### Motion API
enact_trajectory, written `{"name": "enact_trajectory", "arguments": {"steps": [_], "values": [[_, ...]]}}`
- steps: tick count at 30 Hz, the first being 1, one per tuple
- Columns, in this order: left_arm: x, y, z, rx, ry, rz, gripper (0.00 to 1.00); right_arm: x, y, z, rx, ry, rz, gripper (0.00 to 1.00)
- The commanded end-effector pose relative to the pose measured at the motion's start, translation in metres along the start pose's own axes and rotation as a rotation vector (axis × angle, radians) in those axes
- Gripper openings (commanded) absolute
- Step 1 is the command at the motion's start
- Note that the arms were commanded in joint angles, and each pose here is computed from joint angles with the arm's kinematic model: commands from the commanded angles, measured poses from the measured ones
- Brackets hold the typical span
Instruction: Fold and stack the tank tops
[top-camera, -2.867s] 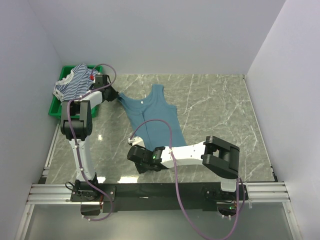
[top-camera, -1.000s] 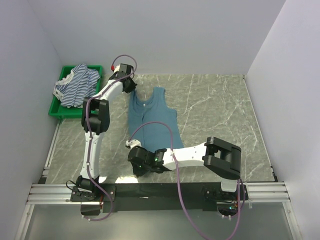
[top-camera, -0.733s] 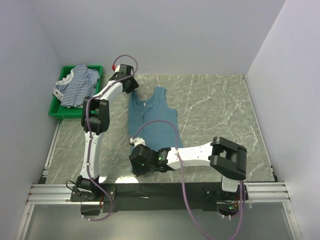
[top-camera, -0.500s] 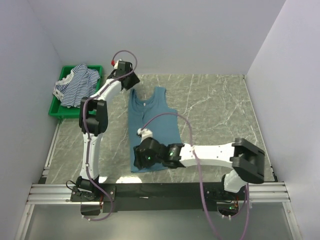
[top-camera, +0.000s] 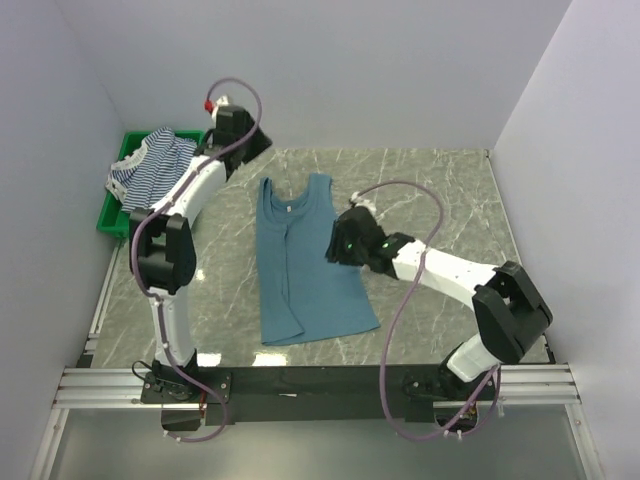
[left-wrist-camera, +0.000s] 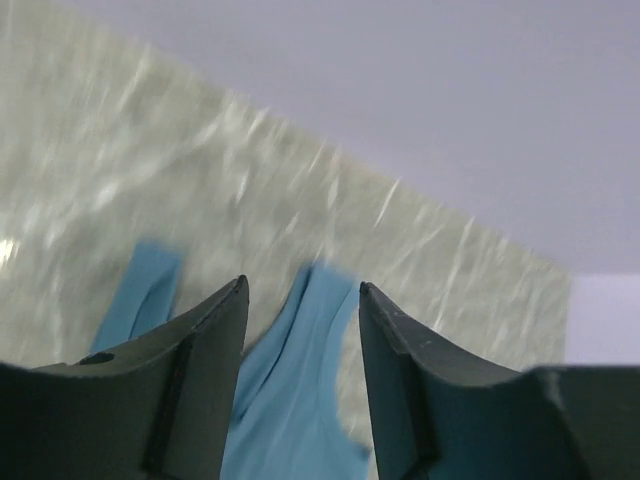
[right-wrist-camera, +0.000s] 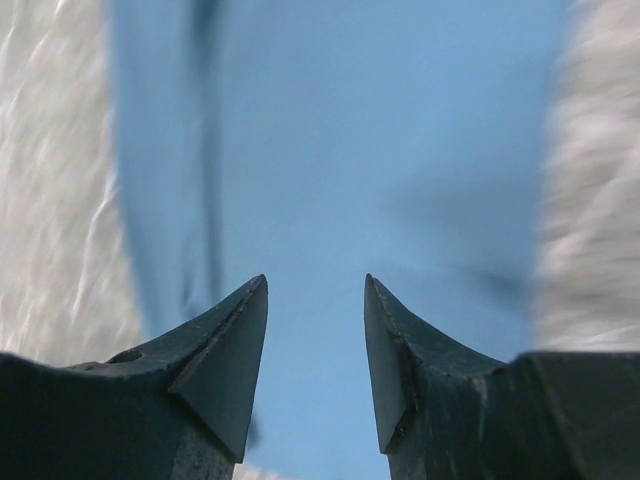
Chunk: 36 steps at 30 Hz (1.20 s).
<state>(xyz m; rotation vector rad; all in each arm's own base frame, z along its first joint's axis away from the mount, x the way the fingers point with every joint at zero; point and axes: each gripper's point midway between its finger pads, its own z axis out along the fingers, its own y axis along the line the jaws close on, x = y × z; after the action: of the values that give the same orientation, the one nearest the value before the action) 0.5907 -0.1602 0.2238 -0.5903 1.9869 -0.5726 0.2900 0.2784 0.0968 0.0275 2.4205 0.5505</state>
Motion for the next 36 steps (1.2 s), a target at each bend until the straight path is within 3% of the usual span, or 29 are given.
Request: {"name": "enact_trajectory", "arguments": {"steps": [1,2,4,5,6,8,11,15,24,31,34,36], "values": [[0.054,0.010,-0.021,-0.006,0.115,0.010,0.51,-0.045,-0.030,0.005,0.075,-0.066,0.029,0.50],[0.062,-0.010,-0.040,0.041,0.119,0.028,0.50,-0.055,-0.052,0.013,0.121,-0.070,0.063,0.50],[0.104,0.003,-0.054,0.020,0.182,0.054,0.49,-0.066,-0.065,0.019,0.137,-0.078,0.082,0.49],[0.116,-0.018,-0.076,0.078,0.189,0.076,0.49,-0.072,-0.074,0.022,0.150,-0.079,0.093,0.49],[0.138,-0.006,-0.082,0.063,0.211,0.085,0.49,-0.076,-0.087,0.030,0.165,-0.071,0.114,0.49],[0.166,-0.024,-0.110,0.122,0.247,0.115,0.48,-0.081,-0.098,0.041,0.175,-0.053,0.118,0.49],[0.214,-0.018,-0.139,0.124,0.315,0.154,0.47,-0.090,-0.107,0.055,0.173,-0.028,0.116,0.48],[0.263,0.019,-0.168,0.031,0.396,0.158,0.40,-0.104,-0.107,0.067,0.172,-0.037,0.108,0.47],[0.298,0.091,-0.205,-0.157,0.442,0.194,0.35,-0.111,-0.109,0.098,0.195,-0.001,0.099,0.47],[0.284,0.115,-0.235,-0.230,0.391,0.129,0.34,-0.107,-0.108,0.118,0.190,0.030,0.099,0.42],[0.283,0.128,-0.243,-0.279,0.391,0.114,0.35,-0.100,-0.110,0.124,0.198,0.050,0.101,0.39],[0.286,0.138,-0.247,-0.312,0.395,0.105,0.36,-0.096,-0.113,0.123,0.208,0.056,0.105,0.29]]}}
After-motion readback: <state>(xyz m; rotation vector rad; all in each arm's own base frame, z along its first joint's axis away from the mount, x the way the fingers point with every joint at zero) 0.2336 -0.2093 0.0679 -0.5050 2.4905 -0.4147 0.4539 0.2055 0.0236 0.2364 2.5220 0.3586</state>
